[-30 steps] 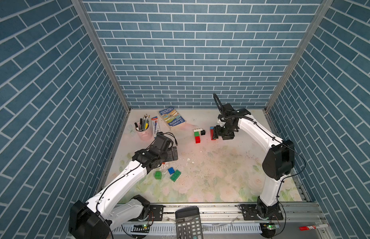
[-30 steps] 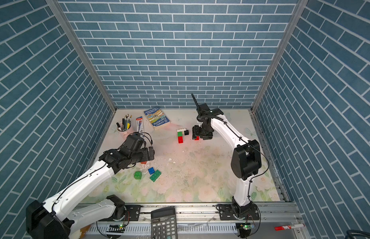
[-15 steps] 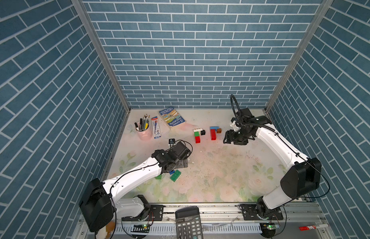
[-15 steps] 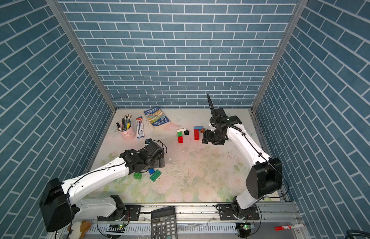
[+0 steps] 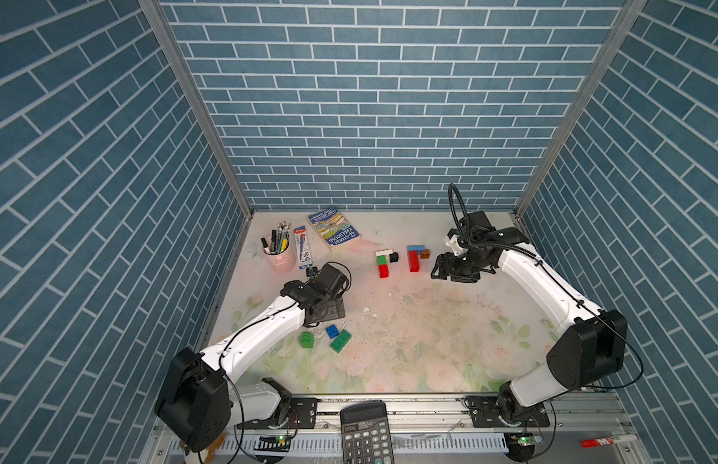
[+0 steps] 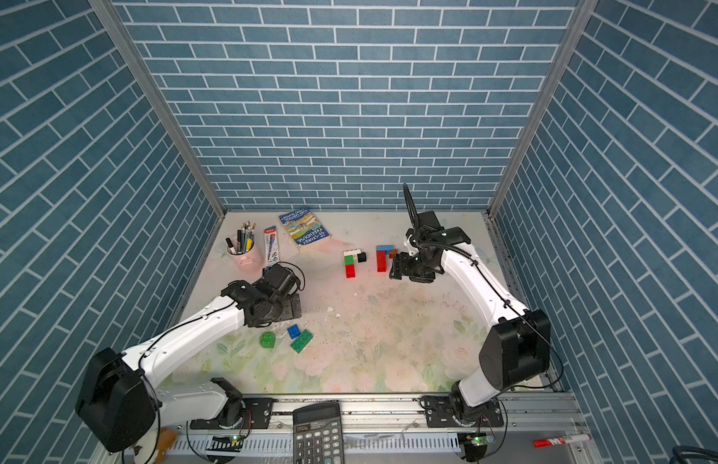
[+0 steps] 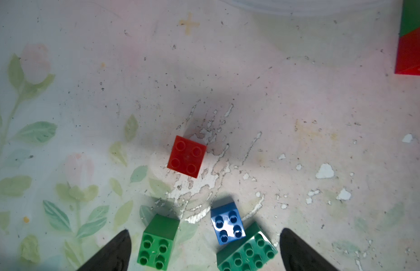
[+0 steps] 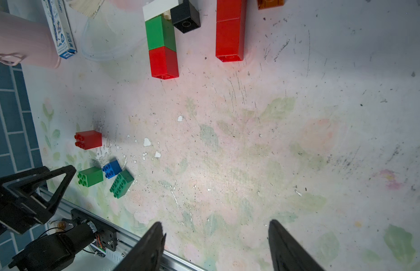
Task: Assemble the letter r with lego
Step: Move the lego brick at the center of the board.
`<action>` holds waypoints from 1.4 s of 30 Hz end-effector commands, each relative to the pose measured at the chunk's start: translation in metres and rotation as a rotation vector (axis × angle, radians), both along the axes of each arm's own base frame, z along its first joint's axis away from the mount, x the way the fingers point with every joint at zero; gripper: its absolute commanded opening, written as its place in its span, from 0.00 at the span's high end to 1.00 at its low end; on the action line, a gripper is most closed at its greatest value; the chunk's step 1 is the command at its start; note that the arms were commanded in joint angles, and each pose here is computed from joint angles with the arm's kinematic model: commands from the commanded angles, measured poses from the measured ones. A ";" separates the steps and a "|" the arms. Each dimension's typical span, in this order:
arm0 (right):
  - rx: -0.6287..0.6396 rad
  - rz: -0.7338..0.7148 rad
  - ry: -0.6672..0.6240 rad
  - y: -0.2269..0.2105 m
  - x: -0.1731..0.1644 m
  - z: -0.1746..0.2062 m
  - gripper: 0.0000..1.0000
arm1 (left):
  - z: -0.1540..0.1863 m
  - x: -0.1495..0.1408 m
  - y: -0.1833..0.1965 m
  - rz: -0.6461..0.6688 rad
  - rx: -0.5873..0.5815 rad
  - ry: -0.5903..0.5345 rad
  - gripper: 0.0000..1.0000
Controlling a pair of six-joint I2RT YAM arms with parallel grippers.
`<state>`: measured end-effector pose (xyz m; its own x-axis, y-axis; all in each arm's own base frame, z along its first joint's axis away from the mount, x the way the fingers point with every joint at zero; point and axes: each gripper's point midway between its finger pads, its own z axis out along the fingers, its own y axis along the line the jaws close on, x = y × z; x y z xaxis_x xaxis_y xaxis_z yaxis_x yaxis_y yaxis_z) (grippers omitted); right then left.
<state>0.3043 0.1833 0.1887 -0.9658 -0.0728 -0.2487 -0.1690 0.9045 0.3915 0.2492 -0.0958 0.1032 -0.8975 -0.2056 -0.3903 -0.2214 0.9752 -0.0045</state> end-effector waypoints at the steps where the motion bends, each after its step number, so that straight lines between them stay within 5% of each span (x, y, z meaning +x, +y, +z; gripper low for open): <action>1: 0.044 -0.022 -0.001 0.008 0.010 0.010 0.28 | -0.014 0.006 0.001 -0.070 0.005 0.047 0.01; 14: 0.048 -0.038 0.021 0.015 0.026 0.011 0.28 | -0.052 0.026 0.004 -0.101 -0.005 0.127 0.12; 42: 0.038 -0.037 0.040 0.025 0.050 0.009 0.29 | -0.075 0.049 0.002 -0.120 -0.025 0.192 0.62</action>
<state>0.3556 0.2092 0.1980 -0.9709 -0.0355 -0.2368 -0.1380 0.8912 0.4322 0.2902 -0.0920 0.0248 -0.9735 -0.1033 -0.2040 -0.1077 0.9941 0.0105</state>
